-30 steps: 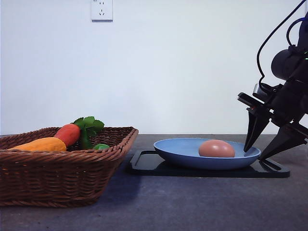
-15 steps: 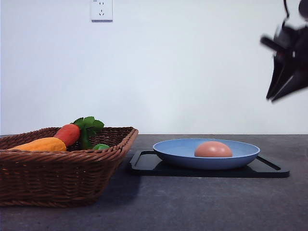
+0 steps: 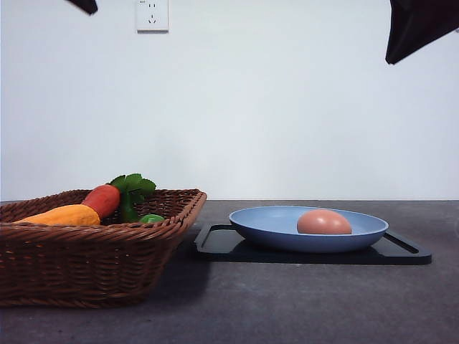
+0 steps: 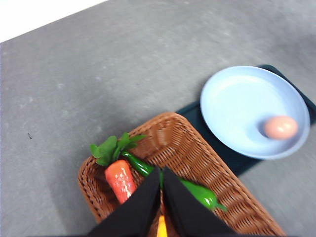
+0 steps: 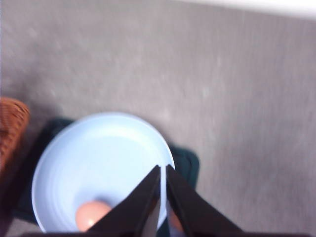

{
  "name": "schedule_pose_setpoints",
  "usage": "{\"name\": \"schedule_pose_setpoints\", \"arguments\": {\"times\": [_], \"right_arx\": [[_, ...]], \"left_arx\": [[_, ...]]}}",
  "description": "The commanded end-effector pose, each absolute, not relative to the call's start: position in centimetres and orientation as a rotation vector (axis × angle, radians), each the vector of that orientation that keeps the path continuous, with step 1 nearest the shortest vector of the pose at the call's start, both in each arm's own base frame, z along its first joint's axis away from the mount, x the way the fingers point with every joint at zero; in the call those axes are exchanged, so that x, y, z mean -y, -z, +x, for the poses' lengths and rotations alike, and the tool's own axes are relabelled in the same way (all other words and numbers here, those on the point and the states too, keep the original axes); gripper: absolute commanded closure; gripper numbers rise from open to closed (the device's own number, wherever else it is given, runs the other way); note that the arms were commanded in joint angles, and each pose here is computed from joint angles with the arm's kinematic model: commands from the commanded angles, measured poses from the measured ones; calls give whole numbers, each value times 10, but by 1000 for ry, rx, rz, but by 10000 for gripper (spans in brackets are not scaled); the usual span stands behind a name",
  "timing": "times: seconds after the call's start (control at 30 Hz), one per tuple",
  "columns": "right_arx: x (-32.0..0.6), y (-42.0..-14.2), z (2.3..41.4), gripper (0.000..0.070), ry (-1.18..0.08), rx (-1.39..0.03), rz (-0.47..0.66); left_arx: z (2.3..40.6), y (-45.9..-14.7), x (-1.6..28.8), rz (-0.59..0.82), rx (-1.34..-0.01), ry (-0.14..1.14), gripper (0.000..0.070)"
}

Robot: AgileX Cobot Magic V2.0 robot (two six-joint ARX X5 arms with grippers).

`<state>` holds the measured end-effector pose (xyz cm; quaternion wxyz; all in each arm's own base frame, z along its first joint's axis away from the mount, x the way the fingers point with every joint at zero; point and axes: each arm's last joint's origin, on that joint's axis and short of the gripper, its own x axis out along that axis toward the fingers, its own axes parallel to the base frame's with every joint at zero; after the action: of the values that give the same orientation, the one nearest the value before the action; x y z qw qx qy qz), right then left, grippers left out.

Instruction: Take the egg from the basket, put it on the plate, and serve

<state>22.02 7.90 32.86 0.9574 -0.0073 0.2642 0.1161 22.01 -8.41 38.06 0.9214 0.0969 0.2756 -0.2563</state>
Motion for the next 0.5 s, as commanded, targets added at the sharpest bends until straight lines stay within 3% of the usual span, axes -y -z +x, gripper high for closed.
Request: {"name": "schedule_pose_setpoints", "arguments": {"times": [0.0, 0.47], "right_arx": [[-81, -321, 215, 700, -240, -494, -31], [-74, -217, 186, 700, -274, -324, -2]], "left_arx": [[217, -375, 82, 160, -500, 509, 700], [174, -271, 63, -54, -283, 458, 700]]}}
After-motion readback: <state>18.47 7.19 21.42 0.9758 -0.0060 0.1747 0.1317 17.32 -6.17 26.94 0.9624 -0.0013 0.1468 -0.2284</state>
